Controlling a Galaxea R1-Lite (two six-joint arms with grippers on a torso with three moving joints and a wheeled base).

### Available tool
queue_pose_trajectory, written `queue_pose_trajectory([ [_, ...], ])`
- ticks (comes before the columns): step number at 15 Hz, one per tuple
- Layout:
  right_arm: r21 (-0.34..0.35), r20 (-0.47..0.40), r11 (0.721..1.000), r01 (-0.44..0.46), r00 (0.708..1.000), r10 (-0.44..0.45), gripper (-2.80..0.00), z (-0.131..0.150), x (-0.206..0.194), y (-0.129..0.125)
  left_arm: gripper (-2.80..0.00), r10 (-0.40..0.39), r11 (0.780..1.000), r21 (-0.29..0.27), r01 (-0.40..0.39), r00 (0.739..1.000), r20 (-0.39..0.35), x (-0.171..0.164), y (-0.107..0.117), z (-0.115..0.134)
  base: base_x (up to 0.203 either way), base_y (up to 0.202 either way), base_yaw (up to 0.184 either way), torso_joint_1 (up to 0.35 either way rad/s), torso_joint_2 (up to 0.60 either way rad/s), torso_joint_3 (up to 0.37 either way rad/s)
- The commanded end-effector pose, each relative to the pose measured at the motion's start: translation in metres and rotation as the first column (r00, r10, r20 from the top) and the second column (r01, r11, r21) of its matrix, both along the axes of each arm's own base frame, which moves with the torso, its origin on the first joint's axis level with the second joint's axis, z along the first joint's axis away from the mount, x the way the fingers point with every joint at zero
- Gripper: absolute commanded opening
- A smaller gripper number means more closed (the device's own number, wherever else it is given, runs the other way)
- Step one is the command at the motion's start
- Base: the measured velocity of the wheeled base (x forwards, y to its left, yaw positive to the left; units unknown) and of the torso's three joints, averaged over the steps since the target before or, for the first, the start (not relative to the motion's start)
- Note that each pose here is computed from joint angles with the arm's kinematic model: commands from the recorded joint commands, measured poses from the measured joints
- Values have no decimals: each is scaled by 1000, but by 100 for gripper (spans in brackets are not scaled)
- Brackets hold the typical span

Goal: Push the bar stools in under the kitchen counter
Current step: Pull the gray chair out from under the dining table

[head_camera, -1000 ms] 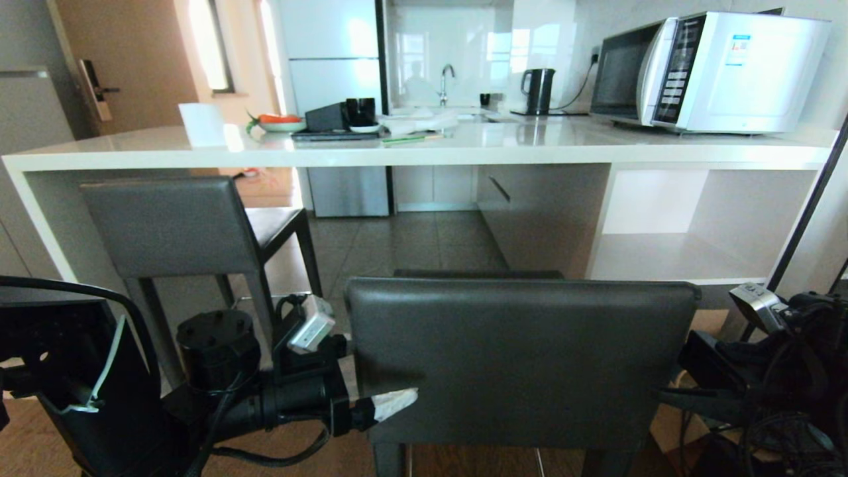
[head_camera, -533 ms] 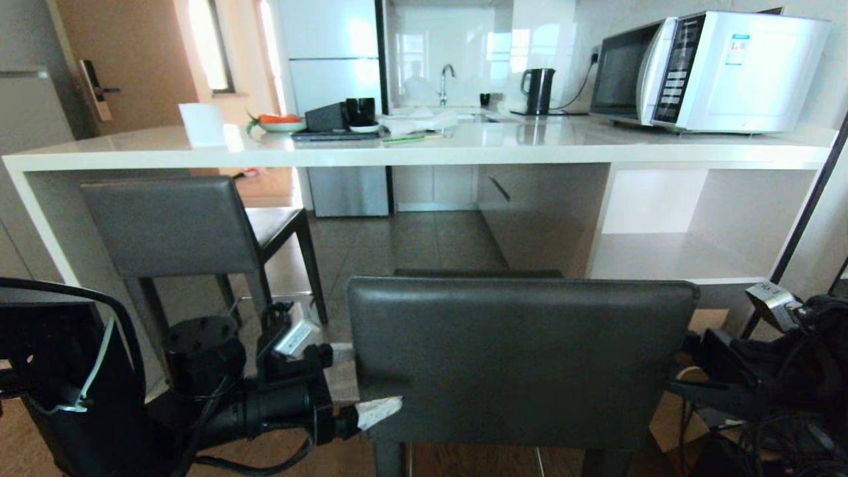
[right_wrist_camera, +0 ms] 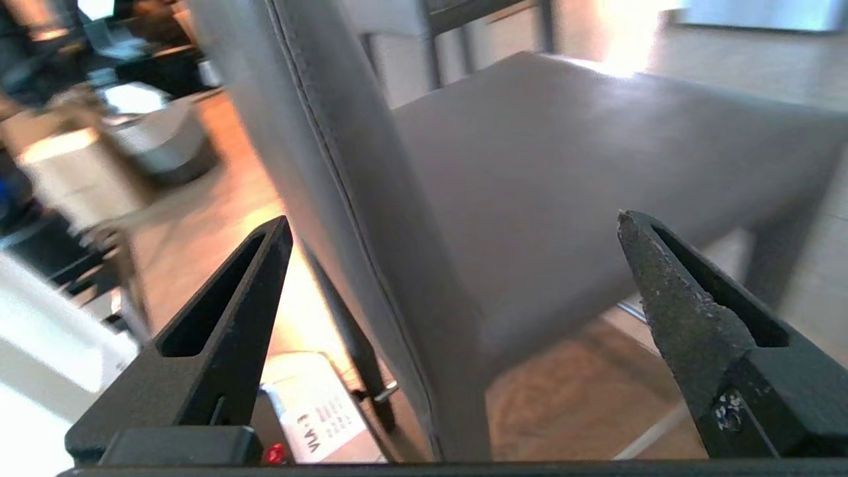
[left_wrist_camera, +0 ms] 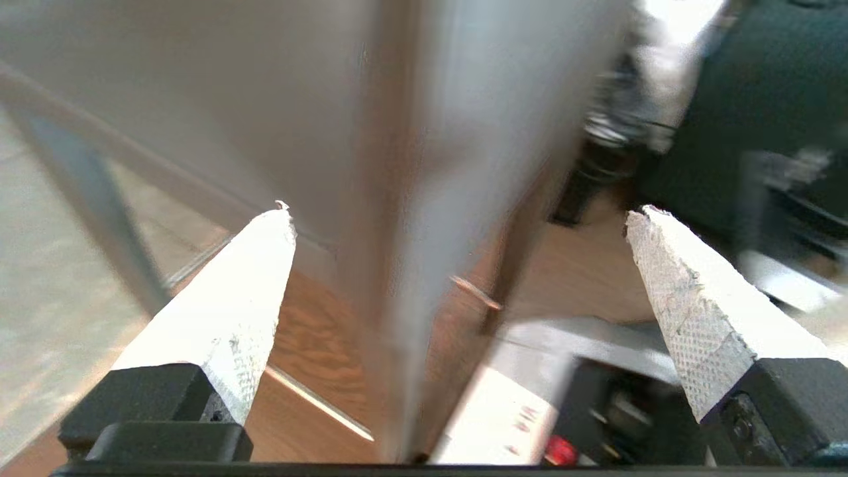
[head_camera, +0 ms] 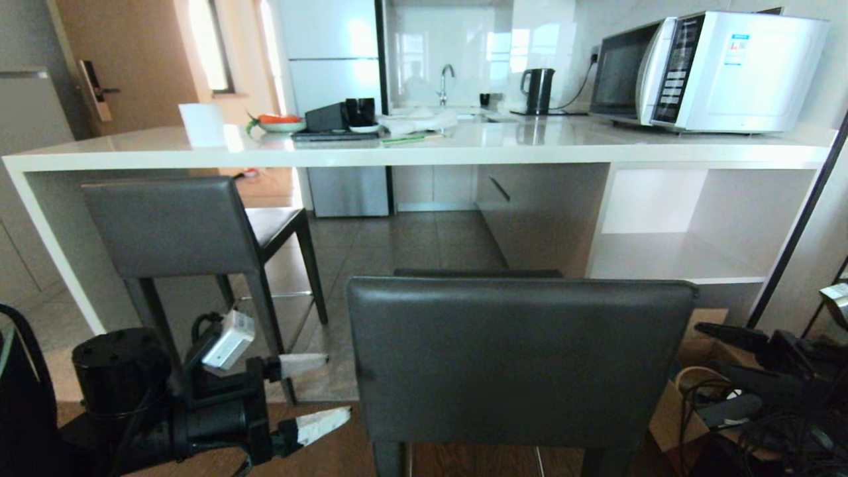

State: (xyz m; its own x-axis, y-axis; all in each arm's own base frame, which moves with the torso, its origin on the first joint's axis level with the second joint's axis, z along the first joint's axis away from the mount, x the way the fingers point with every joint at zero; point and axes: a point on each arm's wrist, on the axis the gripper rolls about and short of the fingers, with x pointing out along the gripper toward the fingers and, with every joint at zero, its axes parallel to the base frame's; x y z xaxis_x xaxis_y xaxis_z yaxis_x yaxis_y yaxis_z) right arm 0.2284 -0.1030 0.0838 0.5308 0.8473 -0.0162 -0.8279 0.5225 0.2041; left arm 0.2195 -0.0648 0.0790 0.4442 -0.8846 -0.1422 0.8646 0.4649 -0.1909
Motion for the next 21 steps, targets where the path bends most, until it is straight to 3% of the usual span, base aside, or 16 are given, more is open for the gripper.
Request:
queue_pose_trajectory([
  [1, -17, 35, 999, 36, 999, -35, 0, 13, -18, -1, 0, -9, 1000, -20, 10, 999, 50, -19, 11, 15, 0, 0, 0, 0, 0, 0],
  [3, -26, 52, 997, 69, 996, -68, 0, 22, -39, 4, 0, -25, 999, -34, 28, 996, 85, -36, 20, 26, 0, 0, 0, 0, 0, 0],
  [5, -47, 89, 988, 149, 985, -145, 0, 36, -65, 3, 0, 20, 999, -45, -12, 986, 168, -52, 31, 41, 0, 0, 0, 0, 0, 0],
  [7, -91, 167, 951, 296, 946, -278, 0, 56, -98, -3, 0, 103, 993, -79, -85, 961, 255, -68, 39, 62, 0, 0, 0, 0, 0, 0],
  [10, -103, 198, 875, 473, 872, -448, 0, 80, -139, 3, 0, 224, 964, -206, -168, 932, 287, -92, 49, 93, 0, 0, 0, 0, 0, 0],
  [12, -57, 121, 864, 501, 862, -492, 0, 81, -148, 9, 0, 246, 940, -299, -168, 937, 248, -107, 51, 107, 0, 0, 0, 0, 0, 0],
  [14, -40, 92, 887, 460, 886, -455, 0, 81, -142, 11, 0, 243, 928, -339, -152, 939, 242, -113, 51, 116, 0, 0, 0, 0, 0, 0],
  [17, -30, 76, 960, 280, 958, -277, 0, 92, -120, 24, 0, 228, 897, -430, -102, 940, 253, -120, 52, 148, 0, 0, 0, 0, 0, 0],
  [19, -45, 102, 993, 106, 990, -101, 0, 106, -103, 40, 0, 302, 872, -444, -203, 939, 163, -123, 61, 157, 0, 0, 0, 0, 0, 0],
  [21, -77, 157, 993, -91, 982, 103, 0, 124, -89, 65, 0, 379, 842, -435, -320, 924, 55, -133, 67, 163, 0, 0, 0, 0, 0, 0],
])
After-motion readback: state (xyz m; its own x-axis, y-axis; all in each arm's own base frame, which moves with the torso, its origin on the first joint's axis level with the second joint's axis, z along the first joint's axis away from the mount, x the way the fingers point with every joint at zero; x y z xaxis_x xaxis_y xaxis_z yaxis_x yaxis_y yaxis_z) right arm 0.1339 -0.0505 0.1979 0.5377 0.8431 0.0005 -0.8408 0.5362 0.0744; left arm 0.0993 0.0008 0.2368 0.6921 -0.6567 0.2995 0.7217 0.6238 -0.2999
